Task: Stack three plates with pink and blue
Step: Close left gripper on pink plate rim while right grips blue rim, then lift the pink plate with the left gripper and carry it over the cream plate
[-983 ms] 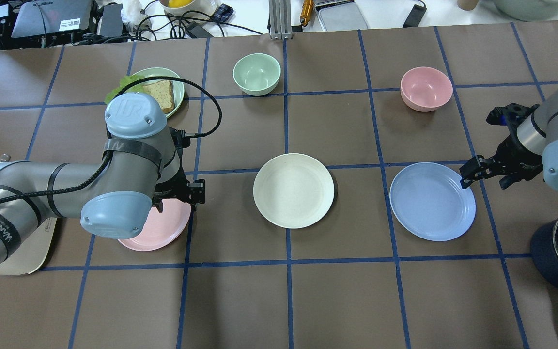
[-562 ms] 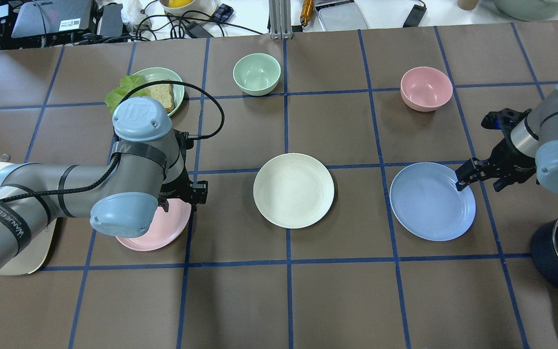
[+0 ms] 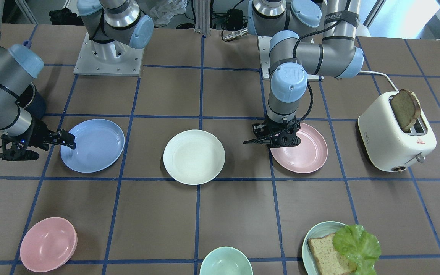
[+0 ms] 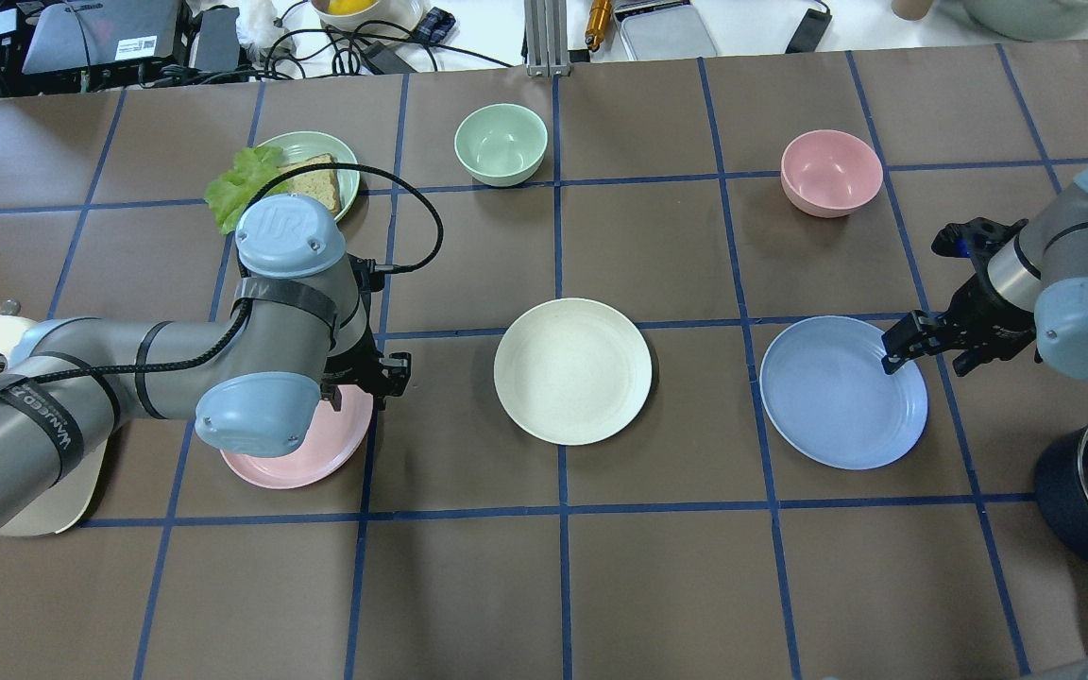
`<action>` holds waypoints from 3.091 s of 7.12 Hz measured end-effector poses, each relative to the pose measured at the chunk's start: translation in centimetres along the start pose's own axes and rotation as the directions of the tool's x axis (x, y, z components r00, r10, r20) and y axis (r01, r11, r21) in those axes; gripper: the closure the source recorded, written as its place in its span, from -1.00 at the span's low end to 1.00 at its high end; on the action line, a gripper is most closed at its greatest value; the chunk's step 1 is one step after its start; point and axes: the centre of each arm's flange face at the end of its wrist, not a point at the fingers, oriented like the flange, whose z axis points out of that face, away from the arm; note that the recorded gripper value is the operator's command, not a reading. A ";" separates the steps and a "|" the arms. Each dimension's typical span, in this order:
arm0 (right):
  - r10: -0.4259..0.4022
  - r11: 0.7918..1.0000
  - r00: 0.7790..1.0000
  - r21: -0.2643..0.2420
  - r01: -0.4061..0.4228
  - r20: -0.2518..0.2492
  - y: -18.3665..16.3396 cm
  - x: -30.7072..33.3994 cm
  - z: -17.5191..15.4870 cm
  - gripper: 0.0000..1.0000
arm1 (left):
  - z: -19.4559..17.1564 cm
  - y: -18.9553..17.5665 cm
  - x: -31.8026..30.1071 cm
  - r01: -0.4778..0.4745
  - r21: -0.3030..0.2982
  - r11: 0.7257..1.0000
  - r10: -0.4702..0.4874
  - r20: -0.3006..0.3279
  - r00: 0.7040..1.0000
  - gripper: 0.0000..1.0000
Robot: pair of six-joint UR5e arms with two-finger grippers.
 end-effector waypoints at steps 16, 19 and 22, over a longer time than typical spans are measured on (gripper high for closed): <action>0.017 0.994 0.998 -0.110 -0.011 0.057 0.6 -0.7 -6.3 0.52 | 3.7 -1.5 0.7 -0.027 -0.012 1.000 0.027 0.033 0.999 1.00; 0.043 0.997 0.999 -0.059 -0.041 0.026 0.8 -0.4 -2.7 0.48 | 2.9 -1.5 1.0 -0.063 0.010 0.998 0.061 0.179 0.982 1.00; 0.114 0.992 0.993 -0.064 -0.113 0.025 1.3 -0.5 -1.1 0.47 | -2.5 -3.3 4.2 -0.127 -0.015 0.992 0.127 0.242 0.962 1.00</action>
